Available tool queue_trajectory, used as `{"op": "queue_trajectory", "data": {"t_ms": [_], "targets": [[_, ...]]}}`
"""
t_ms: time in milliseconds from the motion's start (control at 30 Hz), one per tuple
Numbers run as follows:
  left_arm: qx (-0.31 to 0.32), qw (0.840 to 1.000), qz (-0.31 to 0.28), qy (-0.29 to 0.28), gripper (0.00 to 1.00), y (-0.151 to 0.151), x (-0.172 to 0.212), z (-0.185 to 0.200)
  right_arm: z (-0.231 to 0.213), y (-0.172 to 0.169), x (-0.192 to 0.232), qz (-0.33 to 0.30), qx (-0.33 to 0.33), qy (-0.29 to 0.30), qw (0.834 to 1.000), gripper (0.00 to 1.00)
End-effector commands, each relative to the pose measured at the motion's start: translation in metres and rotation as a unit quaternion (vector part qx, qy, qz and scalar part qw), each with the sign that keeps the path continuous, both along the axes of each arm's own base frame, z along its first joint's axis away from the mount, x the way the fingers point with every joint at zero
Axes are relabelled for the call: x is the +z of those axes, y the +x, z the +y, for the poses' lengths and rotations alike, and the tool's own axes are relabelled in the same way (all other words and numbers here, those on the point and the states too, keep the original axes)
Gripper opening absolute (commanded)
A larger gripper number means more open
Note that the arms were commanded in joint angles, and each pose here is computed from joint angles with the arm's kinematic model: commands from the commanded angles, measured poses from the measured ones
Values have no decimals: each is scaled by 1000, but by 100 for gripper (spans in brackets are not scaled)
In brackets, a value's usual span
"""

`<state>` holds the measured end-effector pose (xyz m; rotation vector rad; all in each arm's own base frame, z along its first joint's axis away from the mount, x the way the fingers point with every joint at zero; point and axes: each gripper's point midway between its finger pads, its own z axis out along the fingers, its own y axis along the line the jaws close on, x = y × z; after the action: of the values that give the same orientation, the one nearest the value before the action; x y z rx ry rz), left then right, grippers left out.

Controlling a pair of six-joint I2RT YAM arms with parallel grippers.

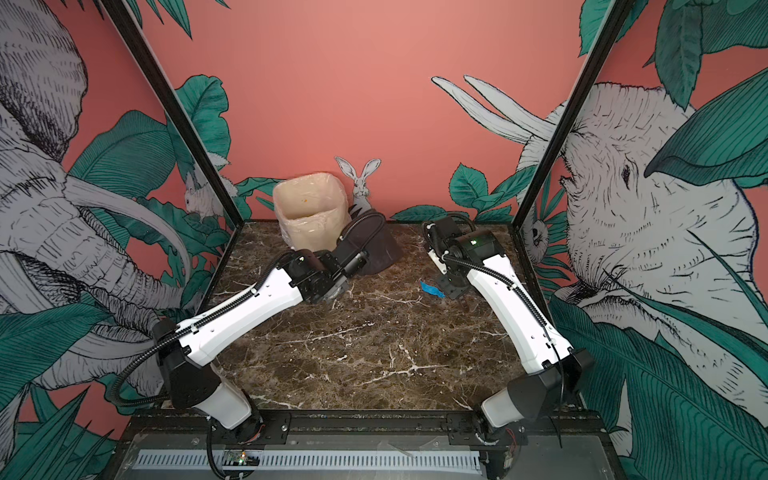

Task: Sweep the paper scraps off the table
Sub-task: 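Lower the dustpan with the left gripper while the right brush sweeps the blue scrap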

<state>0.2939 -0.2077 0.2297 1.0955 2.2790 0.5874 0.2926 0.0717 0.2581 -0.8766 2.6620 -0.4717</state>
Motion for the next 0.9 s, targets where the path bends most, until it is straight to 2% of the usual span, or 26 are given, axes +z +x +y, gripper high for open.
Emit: {"op": "queue_trajectory", "data": {"t_ms": [0,267,400,600,867], "targets": [[37,992,38,-117,0,-31,-13,-10,-9,22,6,-21,-2,-34,999,0],[50,986,123,-105,0,-74,-64,2,9,63,-25,17,14,-57,998,0],[55,980,157,-106,0,-92,-83,6,15,73,-33,29,24,-60,997,0],[63,971,200,-116,0,-114,-108,7,27,72,-50,58,52,-82,994,0],[62,963,237,-110,0,-138,-129,5,67,55,-69,95,115,-88,985,0]]}}
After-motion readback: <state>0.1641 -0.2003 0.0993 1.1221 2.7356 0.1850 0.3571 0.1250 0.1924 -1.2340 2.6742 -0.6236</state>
